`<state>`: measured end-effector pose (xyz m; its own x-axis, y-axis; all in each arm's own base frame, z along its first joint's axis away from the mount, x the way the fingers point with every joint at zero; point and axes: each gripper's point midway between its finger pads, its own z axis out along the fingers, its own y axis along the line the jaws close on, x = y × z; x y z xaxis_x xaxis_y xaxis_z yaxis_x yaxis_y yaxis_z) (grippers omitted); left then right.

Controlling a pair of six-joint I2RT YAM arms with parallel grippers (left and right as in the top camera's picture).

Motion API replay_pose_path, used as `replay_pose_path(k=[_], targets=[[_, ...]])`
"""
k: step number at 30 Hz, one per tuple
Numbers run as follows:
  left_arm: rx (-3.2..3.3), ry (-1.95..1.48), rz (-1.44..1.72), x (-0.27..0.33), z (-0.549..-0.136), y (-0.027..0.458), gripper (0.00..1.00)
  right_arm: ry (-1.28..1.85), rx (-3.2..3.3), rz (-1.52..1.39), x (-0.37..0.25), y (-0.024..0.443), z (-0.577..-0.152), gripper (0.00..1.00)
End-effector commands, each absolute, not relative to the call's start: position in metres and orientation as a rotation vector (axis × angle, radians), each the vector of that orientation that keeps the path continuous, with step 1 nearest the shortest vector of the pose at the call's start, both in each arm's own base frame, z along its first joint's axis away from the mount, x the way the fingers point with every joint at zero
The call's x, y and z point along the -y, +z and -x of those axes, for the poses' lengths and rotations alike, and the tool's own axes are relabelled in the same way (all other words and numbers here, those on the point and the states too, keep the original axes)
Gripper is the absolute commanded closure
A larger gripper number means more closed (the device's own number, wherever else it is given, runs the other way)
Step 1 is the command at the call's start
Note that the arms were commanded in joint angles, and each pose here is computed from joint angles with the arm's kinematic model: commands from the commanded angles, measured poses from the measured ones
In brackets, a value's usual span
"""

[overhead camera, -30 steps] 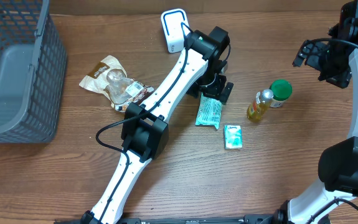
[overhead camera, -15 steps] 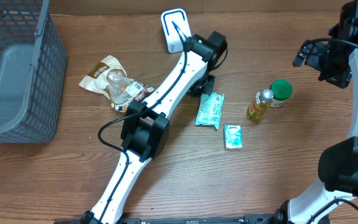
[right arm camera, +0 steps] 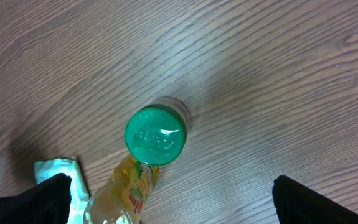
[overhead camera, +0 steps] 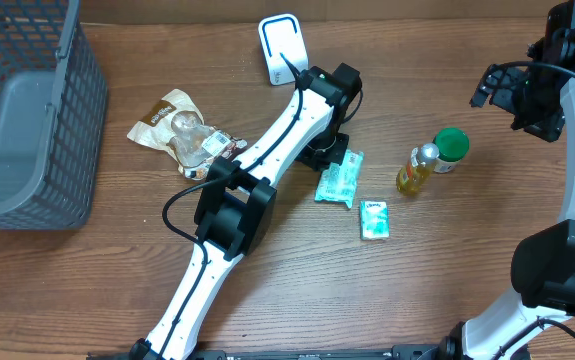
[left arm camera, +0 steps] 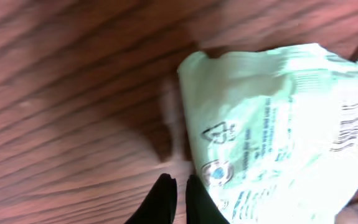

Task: Scan the item barcode
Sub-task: 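Move the left gripper left over the Pantree bag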

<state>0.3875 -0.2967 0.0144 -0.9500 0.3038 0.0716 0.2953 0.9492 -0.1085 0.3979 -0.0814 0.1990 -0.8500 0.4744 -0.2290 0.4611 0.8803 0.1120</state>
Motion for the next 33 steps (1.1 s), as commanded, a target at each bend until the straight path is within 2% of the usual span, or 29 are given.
replay_pose_path(k=[1,5,11,17,21,25,29,33], targets=[[2.969,0.24,0.555,0.315,-0.376,0.013,0.9,0.07,-2.779,-0.711,0.082,0.205,-0.397,0.0],[2.971,0.221,0.59,0.319,-0.373,0.012,0.86,0.07,-2.779,-0.71,0.082,0.205,-0.397,0.0],[2.992,0.198,0.619,0.313,-0.377,0.025,0.86,0.07,-2.779,-0.711,0.082,0.205,-0.397,0.0],[3.138,0.141,0.604,0.29,-0.398,0.084,0.81,0.07,-2.779,-0.711,0.082,0.205,-0.397,0.0],[3.264,0.065,0.552,0.258,-0.41,0.136,0.79,0.07,-2.779,-0.71,0.082,0.205,-0.397,0.0],[3.373,-0.02,0.411,0.215,-0.422,0.179,0.71,0.07,-2.779,-0.712,0.082,0.205,-0.397,0.0],[3.423,-0.122,0.186,0.163,-0.433,0.199,0.66,0.07,-2.779,-0.71,0.082,0.205,-0.397,0.0],[3.387,-0.16,-0.013,0.116,-0.439,0.195,0.59,0.07,-2.779,-0.711,0.082,0.205,-0.397,0.0]])
